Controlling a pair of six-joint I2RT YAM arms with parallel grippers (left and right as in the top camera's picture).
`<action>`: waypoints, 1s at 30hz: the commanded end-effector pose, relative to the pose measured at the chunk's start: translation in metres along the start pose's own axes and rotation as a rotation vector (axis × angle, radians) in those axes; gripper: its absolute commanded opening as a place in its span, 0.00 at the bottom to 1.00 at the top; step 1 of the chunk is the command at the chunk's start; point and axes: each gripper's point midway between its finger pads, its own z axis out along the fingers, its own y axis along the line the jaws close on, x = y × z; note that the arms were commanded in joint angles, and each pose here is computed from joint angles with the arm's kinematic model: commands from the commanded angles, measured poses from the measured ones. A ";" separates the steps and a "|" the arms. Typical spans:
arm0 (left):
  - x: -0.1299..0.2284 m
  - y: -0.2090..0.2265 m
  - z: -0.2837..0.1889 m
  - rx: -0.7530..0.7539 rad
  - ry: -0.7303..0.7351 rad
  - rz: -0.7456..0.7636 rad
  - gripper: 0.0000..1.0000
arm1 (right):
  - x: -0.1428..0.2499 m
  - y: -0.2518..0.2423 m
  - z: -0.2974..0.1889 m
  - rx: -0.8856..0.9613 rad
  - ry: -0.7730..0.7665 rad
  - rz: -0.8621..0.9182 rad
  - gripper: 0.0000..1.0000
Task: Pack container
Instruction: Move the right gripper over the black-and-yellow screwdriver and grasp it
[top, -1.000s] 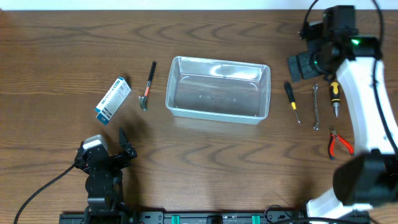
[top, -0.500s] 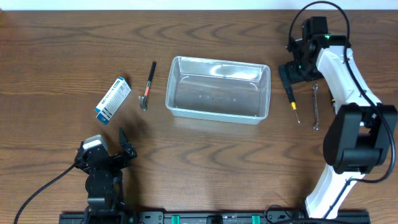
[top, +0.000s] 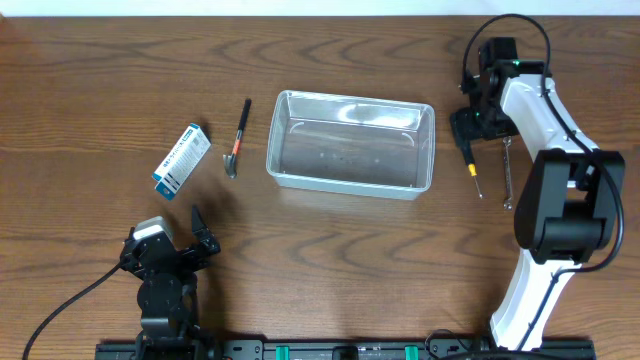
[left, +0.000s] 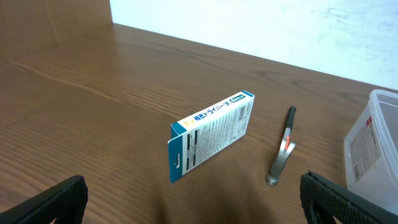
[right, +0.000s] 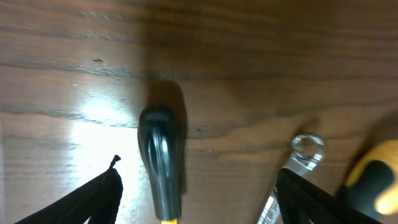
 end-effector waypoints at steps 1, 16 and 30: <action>0.010 0.003 0.003 -0.012 0.021 0.012 0.98 | 0.000 -0.003 0.009 0.007 0.019 0.031 0.78; 0.010 0.003 0.003 -0.012 0.021 0.012 0.98 | 0.015 0.006 0.040 -0.012 0.102 0.048 0.68; 0.010 0.003 0.003 -0.012 0.021 0.012 0.98 | 0.023 0.014 0.050 -0.020 0.143 0.046 0.43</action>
